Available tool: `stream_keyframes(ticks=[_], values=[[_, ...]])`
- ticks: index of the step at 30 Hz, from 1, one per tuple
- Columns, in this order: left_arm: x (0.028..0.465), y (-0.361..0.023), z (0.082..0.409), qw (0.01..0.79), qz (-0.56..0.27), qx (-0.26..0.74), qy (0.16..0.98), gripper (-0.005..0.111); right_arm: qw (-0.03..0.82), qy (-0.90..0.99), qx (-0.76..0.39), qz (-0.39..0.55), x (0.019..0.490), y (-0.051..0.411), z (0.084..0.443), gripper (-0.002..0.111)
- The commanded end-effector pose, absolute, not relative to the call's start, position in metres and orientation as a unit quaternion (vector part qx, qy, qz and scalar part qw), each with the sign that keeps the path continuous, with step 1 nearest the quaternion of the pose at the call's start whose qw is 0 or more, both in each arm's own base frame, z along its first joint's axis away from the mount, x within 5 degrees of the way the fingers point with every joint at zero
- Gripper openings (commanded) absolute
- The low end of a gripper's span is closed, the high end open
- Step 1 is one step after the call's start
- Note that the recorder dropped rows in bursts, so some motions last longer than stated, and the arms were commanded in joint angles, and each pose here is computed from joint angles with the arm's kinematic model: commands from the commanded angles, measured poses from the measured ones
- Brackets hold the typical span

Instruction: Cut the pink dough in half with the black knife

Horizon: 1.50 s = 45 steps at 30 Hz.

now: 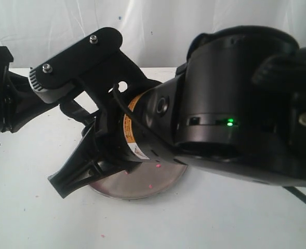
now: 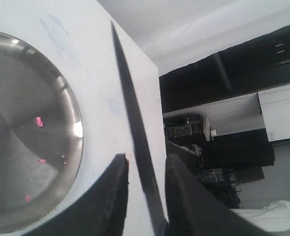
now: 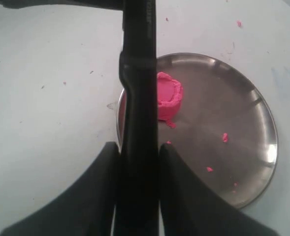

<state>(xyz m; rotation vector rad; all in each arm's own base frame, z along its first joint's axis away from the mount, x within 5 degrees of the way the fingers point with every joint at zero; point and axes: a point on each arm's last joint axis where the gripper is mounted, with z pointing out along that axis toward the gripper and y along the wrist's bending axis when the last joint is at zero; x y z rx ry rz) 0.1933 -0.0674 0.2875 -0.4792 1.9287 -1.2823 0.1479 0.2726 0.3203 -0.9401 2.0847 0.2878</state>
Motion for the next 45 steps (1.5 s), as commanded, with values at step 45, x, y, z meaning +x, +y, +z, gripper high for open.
stream_keyframes(ticks=[45], values=[[0.1942,-0.0687,0.2926,0.369,-0.521,-0.204,0.742,0.0,0.411,0.825,-0.356,0.154,0.1457,0.2777,0.3251,0.001]])
